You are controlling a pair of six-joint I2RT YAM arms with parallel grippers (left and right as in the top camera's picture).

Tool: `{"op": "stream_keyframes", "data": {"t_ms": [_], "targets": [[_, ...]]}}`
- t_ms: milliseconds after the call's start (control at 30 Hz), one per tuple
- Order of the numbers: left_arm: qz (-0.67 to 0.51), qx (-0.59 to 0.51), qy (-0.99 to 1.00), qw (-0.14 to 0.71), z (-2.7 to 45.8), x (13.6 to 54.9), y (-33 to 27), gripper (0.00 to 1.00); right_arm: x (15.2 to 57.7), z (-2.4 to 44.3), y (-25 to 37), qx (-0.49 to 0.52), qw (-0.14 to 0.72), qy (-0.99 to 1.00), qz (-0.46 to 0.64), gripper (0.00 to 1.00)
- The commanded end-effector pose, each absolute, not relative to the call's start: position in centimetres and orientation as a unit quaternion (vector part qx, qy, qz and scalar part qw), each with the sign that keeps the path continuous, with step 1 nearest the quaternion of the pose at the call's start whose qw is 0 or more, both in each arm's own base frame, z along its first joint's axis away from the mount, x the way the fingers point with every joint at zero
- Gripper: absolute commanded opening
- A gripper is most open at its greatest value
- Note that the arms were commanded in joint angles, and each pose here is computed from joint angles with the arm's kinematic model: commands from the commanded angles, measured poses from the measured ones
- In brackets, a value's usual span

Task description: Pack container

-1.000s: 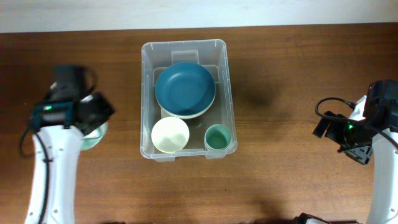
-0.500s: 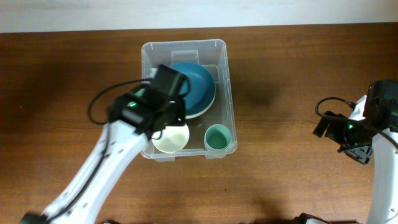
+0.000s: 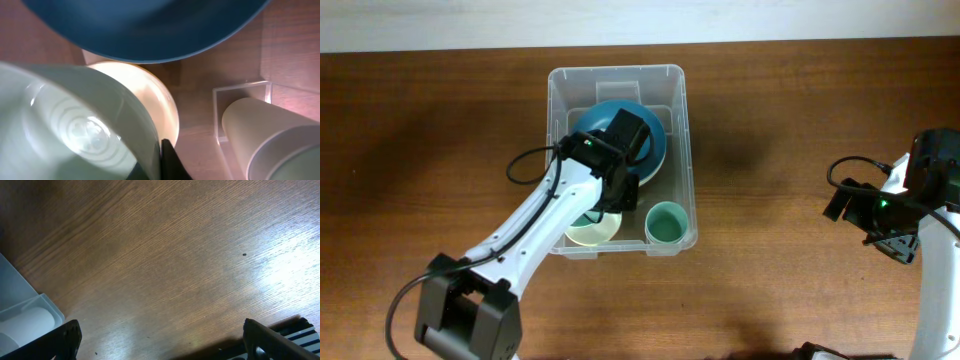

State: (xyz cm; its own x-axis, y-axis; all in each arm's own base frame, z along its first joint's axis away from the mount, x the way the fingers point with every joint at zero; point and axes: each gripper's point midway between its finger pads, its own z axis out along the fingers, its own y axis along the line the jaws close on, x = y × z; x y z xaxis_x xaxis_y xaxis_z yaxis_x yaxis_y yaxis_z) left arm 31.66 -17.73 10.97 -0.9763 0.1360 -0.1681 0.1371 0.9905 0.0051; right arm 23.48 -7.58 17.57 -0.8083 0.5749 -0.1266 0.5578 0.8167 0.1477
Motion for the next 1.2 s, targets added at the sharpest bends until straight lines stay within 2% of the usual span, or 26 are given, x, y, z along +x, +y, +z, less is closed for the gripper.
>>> {"op": "stream_keyframes", "data": {"t_ms": [0,67,100,267,400,567,733,933,1033,1167], "targets": [[-0.005,0.074,0.994,0.083,11.0,31.8,-17.9,0.31,23.4,17.5,-7.8,0.296,0.083,0.950,0.047,0.99],[-0.005,0.074,0.994,0.084,11.0,31.9,-17.9,0.43,23.4,17.5,-7.8,0.296,0.083,0.950,0.047,0.99],[-0.005,0.074,0.994,0.083,11.0,31.8,-17.9,0.45,23.4,17.5,-7.8,0.296,0.083,0.950,0.047,0.99],[0.001,0.070,0.993,0.095,12.4,32.2,-17.3,0.48,23.4,17.5,-7.8,0.296,0.083,0.950,0.047,0.99],[0.017,0.048,0.989,0.139,15.9,33.6,-15.5,0.50,23.5,17.6,-7.9,0.296,0.086,0.950,0.046,0.99],[0.055,-0.014,0.975,0.216,20.5,35.7,-10.4,0.54,24.7,17.7,-6.8,0.262,0.101,0.959,0.038,0.96],[0.052,-0.081,0.965,0.243,22.4,37.1,-5.1,0.59,28.8,18.6,-3.6,0.185,0.169,0.968,0.030,0.99],[-0.011,-0.065,0.964,0.257,22.5,39.5,-2.3,0.60,35.1,20.8,0.8,0.107,0.287,0.951,0.032,0.99],[-0.011,-0.091,0.961,0.263,22.3,40.2,-0.4,0.60,37.2,20.6,2.6,0.085,0.308,0.947,0.042,0.99],[-0.005,-0.110,0.960,0.256,21.7,40.4,1.3,0.60,39.4,17.9,4.3,0.068,0.294,0.952,0.046,0.99]]}}
